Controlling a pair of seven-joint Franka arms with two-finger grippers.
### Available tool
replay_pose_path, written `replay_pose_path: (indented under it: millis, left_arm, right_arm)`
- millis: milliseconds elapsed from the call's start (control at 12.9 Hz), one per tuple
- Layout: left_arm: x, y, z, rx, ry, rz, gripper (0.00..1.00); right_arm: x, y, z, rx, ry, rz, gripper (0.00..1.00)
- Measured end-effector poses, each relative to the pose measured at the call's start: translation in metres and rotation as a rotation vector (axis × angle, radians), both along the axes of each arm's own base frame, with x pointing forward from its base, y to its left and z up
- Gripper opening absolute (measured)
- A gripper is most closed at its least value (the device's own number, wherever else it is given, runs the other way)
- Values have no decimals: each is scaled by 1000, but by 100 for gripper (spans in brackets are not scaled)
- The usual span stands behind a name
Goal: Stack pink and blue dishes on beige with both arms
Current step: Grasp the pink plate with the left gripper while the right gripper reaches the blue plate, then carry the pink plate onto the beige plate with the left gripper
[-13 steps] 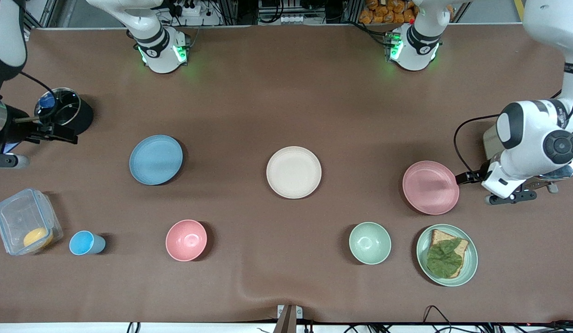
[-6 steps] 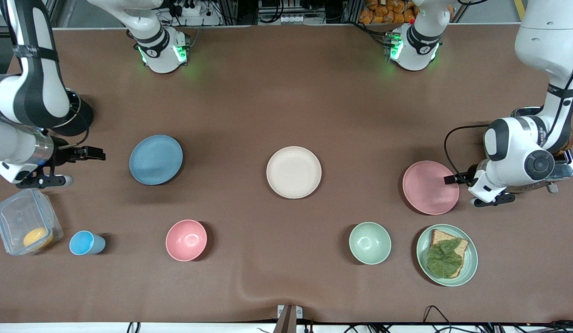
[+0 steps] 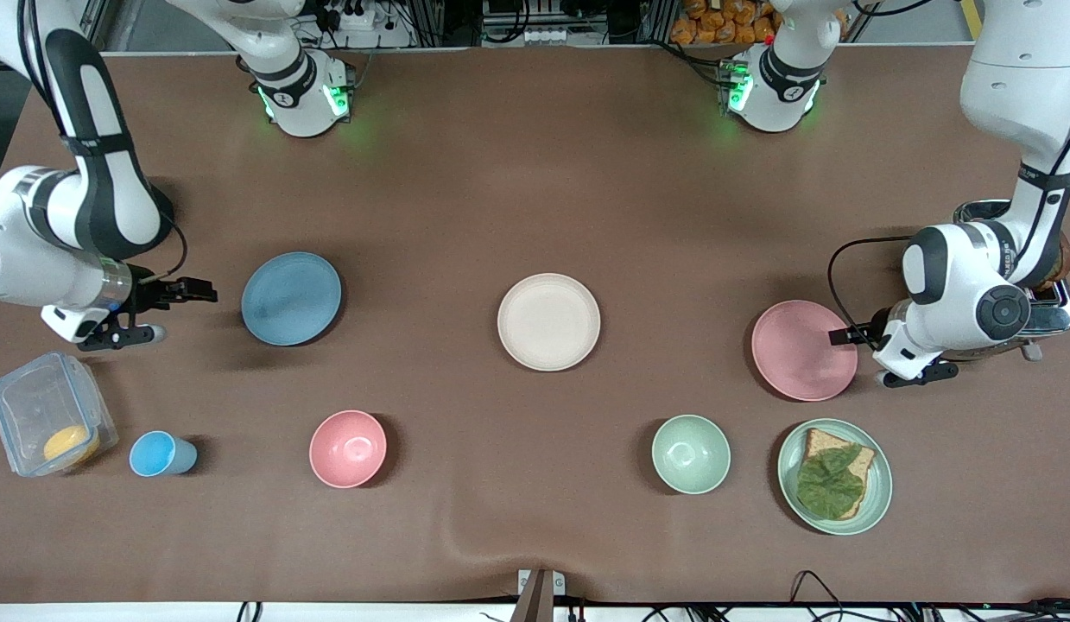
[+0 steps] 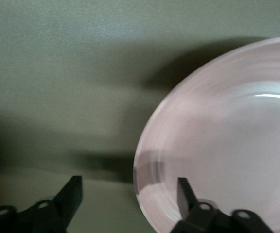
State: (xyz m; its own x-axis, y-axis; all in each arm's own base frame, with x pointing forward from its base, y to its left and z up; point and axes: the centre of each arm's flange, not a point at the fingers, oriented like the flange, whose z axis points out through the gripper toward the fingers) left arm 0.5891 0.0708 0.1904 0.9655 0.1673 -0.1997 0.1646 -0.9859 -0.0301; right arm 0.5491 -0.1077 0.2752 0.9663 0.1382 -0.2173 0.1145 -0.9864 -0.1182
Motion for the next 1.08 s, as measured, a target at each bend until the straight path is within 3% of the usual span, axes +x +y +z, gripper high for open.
replay_pose_path:
  millis: [464,542,851,1083]
  left_arm:
    - [7,-6,3,-62,-20,69,9]
    - [11,-10,9,-74,-34,74,5]
    - [24,-69,64,-158,-57,43,5]
    - [21,-147,116,-191,-45,69,4]
  right_arm:
    - [-4,6,-65,64,65,-47,100]
    - [-4,7,-71,68,75,-49,100]
    - [-6,11,-89,75,104,-45,100]
    - [-7,18,-99,82,122,-34,88]
